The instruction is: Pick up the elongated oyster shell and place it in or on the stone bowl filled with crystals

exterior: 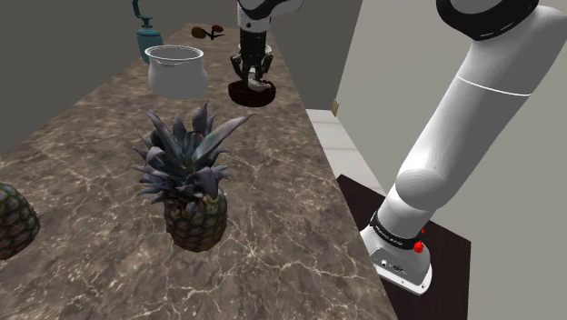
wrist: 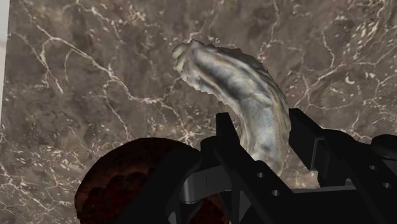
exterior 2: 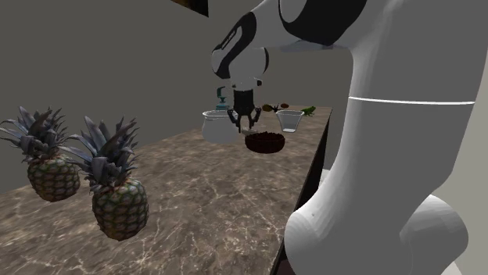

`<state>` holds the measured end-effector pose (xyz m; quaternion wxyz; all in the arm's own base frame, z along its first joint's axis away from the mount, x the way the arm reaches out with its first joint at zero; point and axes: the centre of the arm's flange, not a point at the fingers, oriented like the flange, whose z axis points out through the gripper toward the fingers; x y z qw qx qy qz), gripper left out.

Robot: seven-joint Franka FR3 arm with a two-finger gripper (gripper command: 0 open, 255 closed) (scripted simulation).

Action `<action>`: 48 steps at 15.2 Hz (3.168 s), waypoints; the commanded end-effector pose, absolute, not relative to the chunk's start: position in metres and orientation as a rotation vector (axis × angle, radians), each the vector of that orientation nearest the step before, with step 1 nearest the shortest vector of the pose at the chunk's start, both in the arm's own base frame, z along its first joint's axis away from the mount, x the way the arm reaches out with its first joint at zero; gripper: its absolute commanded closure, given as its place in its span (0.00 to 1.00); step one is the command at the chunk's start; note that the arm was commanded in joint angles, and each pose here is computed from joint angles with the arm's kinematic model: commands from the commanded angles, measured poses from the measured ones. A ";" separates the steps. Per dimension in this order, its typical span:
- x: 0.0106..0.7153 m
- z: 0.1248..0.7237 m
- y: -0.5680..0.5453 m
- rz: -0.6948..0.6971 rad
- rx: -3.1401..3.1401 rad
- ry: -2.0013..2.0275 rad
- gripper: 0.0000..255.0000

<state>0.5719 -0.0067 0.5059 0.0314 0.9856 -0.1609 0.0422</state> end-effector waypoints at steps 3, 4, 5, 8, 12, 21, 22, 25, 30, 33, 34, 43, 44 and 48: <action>0.572 0.523 -0.007 0.129 3.036 -0.496 1.00; 0.581 0.523 -0.017 0.129 3.036 -0.496 1.00; 0.590 0.523 -0.026 0.129 3.036 -0.496 1.00; 0.618 0.522 -0.055 0.129 3.036 -0.496 1.00; 0.655 0.521 -0.093 0.129 3.036 -0.496 1.00; 0.716 0.503 -0.156 0.129 3.036 -0.496 1.00; 0.716 0.498 -0.156 0.129 3.036 -0.496 1.00; 0.716 0.482 -0.156 0.129 3.036 -0.496 1.00; 0.716 0.455 -0.156 0.129 3.036 -0.496 1.00; 0.716 0.453 -0.156 0.129 3.036 -0.496 1.00; 0.716 0.453 -0.156 0.129 3.036 -0.496 1.00; 0.716 0.453 -0.157 0.129 3.036 -0.496 0.00; 0.716 0.453 -0.157 0.129 3.036 -0.496 0.00; 0.713 0.503 -0.153 0.129 3.036 -0.496 0.00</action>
